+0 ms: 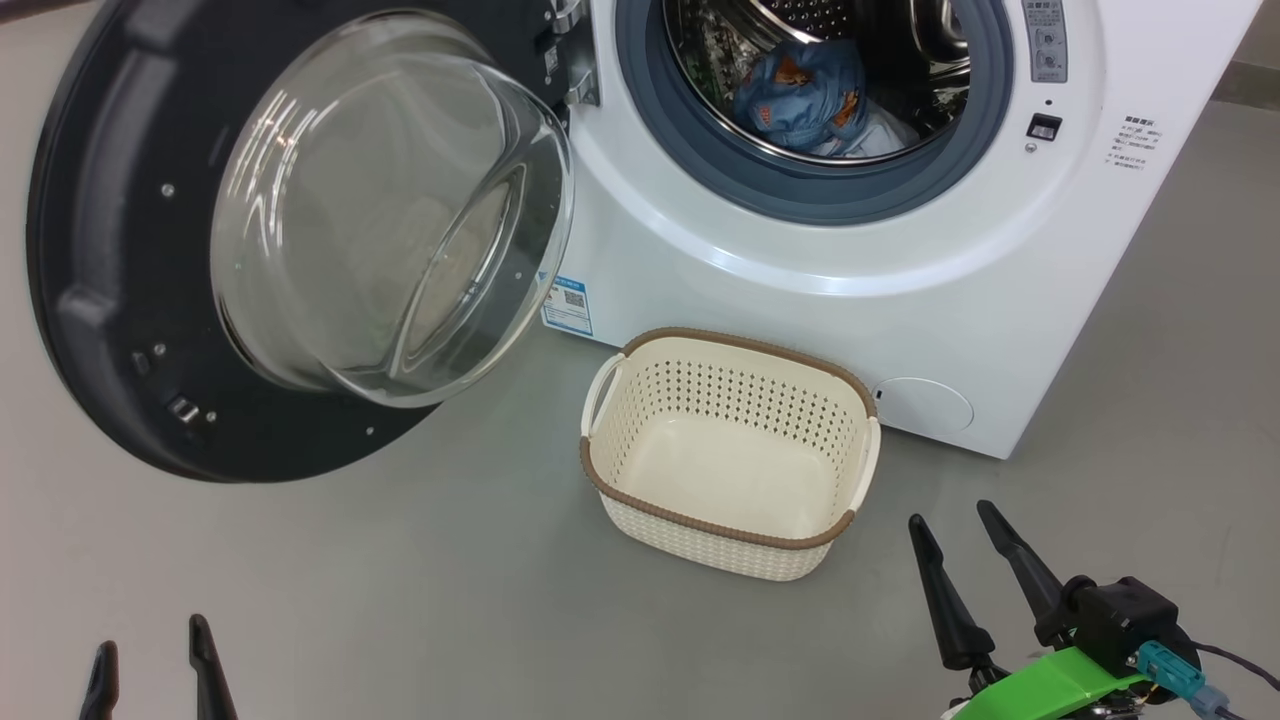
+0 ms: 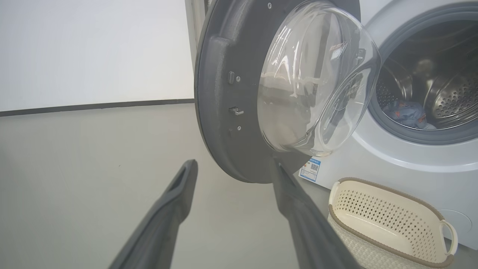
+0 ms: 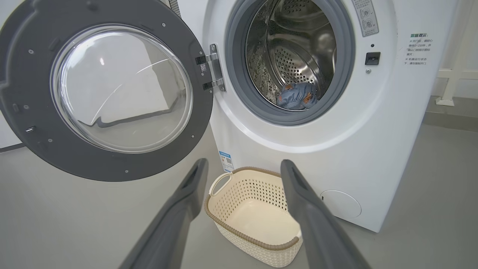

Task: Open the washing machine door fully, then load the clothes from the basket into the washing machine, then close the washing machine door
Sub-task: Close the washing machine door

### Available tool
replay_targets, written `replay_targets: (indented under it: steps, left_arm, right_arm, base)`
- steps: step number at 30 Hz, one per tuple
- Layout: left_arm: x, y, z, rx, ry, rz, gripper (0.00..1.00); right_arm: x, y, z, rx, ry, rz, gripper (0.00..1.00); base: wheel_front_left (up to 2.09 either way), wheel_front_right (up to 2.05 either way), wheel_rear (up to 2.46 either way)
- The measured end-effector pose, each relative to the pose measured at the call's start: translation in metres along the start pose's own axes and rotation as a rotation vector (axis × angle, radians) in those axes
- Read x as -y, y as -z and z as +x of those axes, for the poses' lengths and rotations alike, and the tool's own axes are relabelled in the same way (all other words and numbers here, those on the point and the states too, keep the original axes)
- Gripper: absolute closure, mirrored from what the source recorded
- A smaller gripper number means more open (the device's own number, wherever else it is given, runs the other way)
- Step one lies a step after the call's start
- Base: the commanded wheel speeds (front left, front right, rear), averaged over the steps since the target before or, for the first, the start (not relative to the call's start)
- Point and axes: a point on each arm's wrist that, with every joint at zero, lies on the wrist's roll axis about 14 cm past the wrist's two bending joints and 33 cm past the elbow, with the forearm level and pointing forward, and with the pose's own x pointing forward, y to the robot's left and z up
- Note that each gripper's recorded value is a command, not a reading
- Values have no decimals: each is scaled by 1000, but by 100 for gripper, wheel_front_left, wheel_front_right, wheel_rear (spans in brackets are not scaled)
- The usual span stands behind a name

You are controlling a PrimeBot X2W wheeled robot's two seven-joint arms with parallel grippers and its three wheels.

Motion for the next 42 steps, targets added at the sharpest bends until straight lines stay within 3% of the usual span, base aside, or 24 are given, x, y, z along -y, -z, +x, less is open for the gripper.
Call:
replay_targets:
  steps: [7, 8, 9, 10, 25, 42]
  left_arm:
    - [2, 1, 0, -4, 5, -3, 0]
    - [2, 2, 0, -8, 5, -7, 54]
    - [2, 4, 0, -12, 4, -10, 88]
    - [1, 5, 0, -16, 3, -12, 100]
    - [0, 10, 3, -36, -4, -62, 100]
    - [-20, -37, 37, 128, -47, -183, 100]
  right_arm:
    - [1, 0, -2, -2, 5, -1, 0]
    - [2, 0, -2, -2, 5, -1, 0]
    - [2, 0, -2, -2, 6, -1, 0]
    - [2, 0, -2, -2, 7, -1, 0]
    - [6, 4, -3, -10, 16, 5, 0]
    - [12, 3, -6, -9, 33, 2, 0]
  base:
    - [0, 0, 0]
    - [0, 0, 0]
    - [0, 0, 0]
    - [0, 0, 0]
    - [0, 0, 0]
    - [0, 0, 0]
